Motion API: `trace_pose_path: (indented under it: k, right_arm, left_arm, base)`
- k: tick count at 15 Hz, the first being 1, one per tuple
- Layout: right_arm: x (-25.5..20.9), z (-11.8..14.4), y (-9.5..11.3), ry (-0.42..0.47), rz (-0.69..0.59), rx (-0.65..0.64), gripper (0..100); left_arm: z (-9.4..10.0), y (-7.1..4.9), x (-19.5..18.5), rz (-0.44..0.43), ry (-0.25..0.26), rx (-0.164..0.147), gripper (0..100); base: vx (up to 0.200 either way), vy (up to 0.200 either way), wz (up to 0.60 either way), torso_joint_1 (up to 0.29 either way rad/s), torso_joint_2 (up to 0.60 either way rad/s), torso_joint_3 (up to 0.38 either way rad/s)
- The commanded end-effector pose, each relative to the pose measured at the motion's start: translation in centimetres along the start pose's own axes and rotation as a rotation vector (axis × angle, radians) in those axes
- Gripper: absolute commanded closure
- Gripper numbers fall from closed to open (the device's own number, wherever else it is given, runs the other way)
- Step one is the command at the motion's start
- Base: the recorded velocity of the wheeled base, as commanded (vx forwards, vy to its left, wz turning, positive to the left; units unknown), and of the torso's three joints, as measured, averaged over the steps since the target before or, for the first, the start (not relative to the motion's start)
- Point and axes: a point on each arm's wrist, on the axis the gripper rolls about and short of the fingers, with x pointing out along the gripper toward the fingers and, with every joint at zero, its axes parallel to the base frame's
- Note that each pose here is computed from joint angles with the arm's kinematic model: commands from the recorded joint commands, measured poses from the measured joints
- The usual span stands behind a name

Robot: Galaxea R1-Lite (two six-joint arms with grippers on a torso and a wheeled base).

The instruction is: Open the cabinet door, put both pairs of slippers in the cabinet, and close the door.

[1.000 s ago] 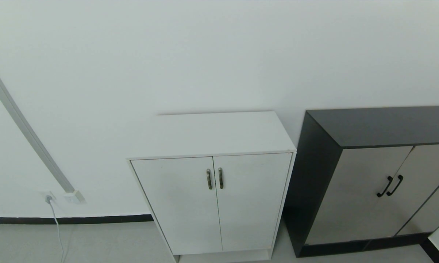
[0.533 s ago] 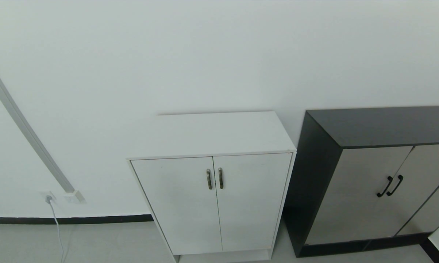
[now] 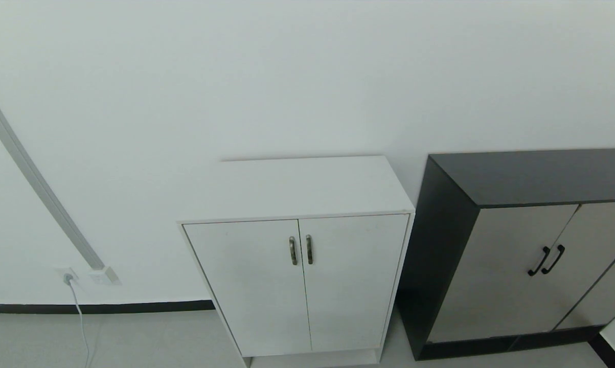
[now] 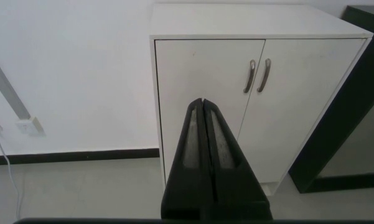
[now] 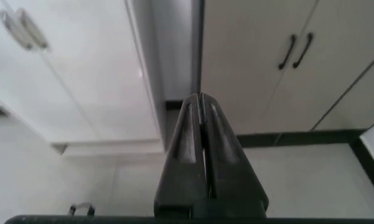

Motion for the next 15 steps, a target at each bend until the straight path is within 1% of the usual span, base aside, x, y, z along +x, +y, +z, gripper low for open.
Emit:
trace_pose_path:
  k: [1, 4, 5, 6, 7, 9, 12, 13, 15]
  right_arm:
    - [-0.66, -0.22, 0.05, -0.09, -0.039, 0.013, 100]
    - [-0.66, -0.19, 0.03, -0.093, -0.049, 0.06, 100]
    - [-0.68, -0.15, -0.1, -0.102, -0.104, 0.091, 100]
    - [-0.76, -0.18, -0.13, -0.113, -0.099, 0.097, 100]
    - [-1.2, -0.38, -0.16, -0.172, -0.055, 0.087, 100]
    - [-1.17, -0.38, -0.13, -0.167, -0.039, 0.073, 100]
    - [-1.2, -0.38, -0.24, -0.174, -0.087, 0.1, 100]
    - [-1.2, -0.38, -0.24, -0.174, -0.087, 0.103, 100]
    - [-1.2, -0.38, -0.24, -0.174, -0.087, 0.1, 100]
  left_arm:
    - [0.01, 0.0, 0.01, 0.002, 0.0, 0.0, 100]
    - [0.0, 0.0, 0.01, 0.002, 0.002, -0.001, 100]
    - [0.0, 0.0, 0.01, 0.0, 0.002, 0.001, 100]
    - [0.04, 0.0, 0.0, 0.0, 0.001, 0.0, 100]
    - [0.04, 0.0, 0.0, 0.0, 0.001, 0.0, 100]
    - [0.0, 0.0, 0.01, 0.0, 0.002, 0.001, 100]
    - [-0.01, 0.0, 0.01, -0.001, 0.002, 0.007, 100]
    - [0.01, -0.01, 0.01, -0.003, 0.001, 0.014, 100]
    - [0.01, -0.01, 0.01, -0.003, 0.001, 0.014, 100]
  base:
    - [0.0, 0.0, 0.0, 0.0, 0.0, 0.0]
    - [0.0, 0.0, 0.0, 0.0, 0.0, 0.0]
    - [0.0, 0.0, 0.0, 0.0, 0.0, 0.0]
    - [0.0, 0.0, 0.0, 0.0, 0.0, 0.0]
    - [0.0, 0.0, 0.0, 0.0, 0.0, 0.0]
    - [0.0, 0.0, 0.0, 0.0, 0.0, 0.0]
    - [0.0, 0.0, 0.0, 0.0, 0.0, 0.0]
    - [0.0, 0.0, 0.0, 0.0, 0.0, 0.0]
    - [0.0, 0.0, 0.0, 0.0, 0.0, 0.0]
